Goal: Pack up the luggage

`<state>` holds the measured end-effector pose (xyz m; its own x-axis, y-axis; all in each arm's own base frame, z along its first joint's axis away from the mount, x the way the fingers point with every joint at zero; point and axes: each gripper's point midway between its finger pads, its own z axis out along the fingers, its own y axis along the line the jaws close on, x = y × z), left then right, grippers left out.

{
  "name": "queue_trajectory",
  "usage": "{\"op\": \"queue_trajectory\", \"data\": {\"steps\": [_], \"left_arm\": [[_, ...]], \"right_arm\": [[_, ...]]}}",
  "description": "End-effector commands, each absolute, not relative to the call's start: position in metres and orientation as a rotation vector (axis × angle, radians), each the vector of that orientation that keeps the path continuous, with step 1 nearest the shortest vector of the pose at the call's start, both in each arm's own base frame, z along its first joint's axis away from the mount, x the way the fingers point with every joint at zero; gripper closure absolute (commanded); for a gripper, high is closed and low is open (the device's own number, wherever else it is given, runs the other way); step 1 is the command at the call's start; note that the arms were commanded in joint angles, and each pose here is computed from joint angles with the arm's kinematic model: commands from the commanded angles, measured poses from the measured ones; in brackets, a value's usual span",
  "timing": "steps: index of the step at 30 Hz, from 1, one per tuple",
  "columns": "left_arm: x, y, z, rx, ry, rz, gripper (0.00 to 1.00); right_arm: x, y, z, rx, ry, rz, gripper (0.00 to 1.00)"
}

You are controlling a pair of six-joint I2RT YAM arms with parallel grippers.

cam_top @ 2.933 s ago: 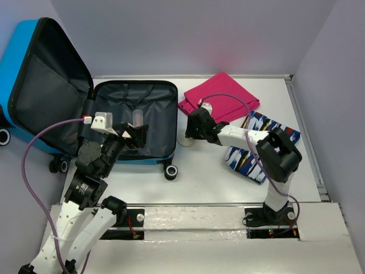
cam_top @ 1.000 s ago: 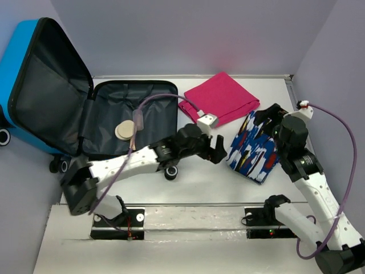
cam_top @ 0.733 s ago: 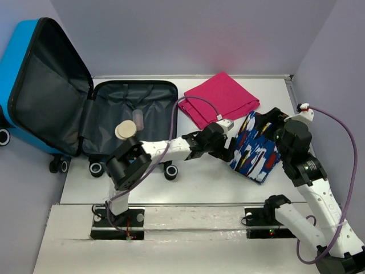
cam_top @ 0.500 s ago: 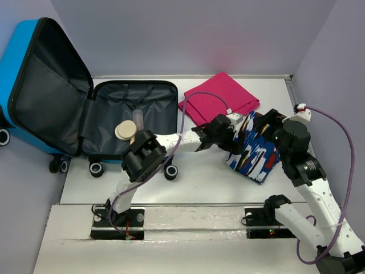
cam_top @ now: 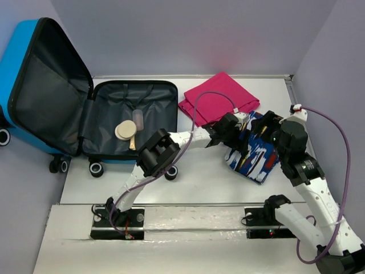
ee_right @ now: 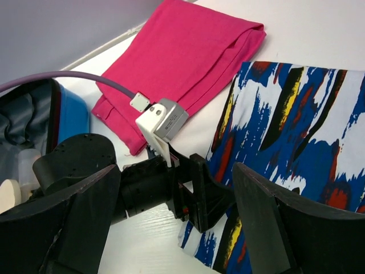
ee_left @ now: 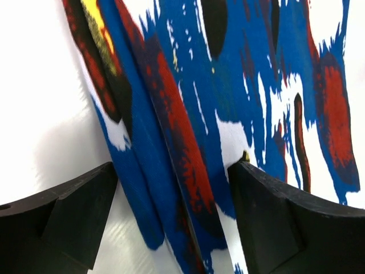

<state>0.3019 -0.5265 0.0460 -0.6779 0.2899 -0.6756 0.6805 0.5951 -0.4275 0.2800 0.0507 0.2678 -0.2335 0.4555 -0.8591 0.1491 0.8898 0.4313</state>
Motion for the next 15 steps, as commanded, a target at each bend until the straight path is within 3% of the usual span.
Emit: {"op": "queue_trajectory", "data": {"steps": [1, 3, 5, 8, 9, 10, 12, 15], "left_arm": [[0.298, -0.522, 0.019, 0.808, 2.349, -0.878, 0.01], [0.294, -0.522, 0.004, 0.822, 2.371, -0.866, 0.05], [0.290, -0.523, -0.010, 0.827, 2.390, -0.840, 0.28], [0.280, -0.516, -0.029, 0.823, 2.425, -0.826, 0.54], [0.281, -0.516, -0.026, 0.820, 2.421, -0.828, 0.54], [0.284, -0.519, -0.023, 0.802, 2.397, -0.850, 0.61], [0.286, -0.505, -0.022, 0.761, 2.398, -0.835, 0.90], [0.294, -0.487, -0.005, 0.670, 2.351, -0.886, 0.94]], "right_arm": [[0.283, 0.052, 0.275, 0.437, 1.776, 0.319, 0.15], [0.283, 0.051, 0.272, 0.446, 1.774, 0.315, 0.16], [0.284, 0.052, 0.268, 0.446, 1.782, 0.318, 0.17], [0.286, 0.063, 0.267, 0.420, 1.806, 0.380, 0.17], [0.286, 0.064, 0.266, 0.420, 1.807, 0.380, 0.17], [0.287, 0.061, 0.267, 0.430, 1.803, 0.376, 0.17], [0.287, 0.060, 0.267, 0.436, 1.802, 0.377, 0.17], [0.287, 0.055, 0.262, 0.454, 1.805, 0.368, 0.17]]}}
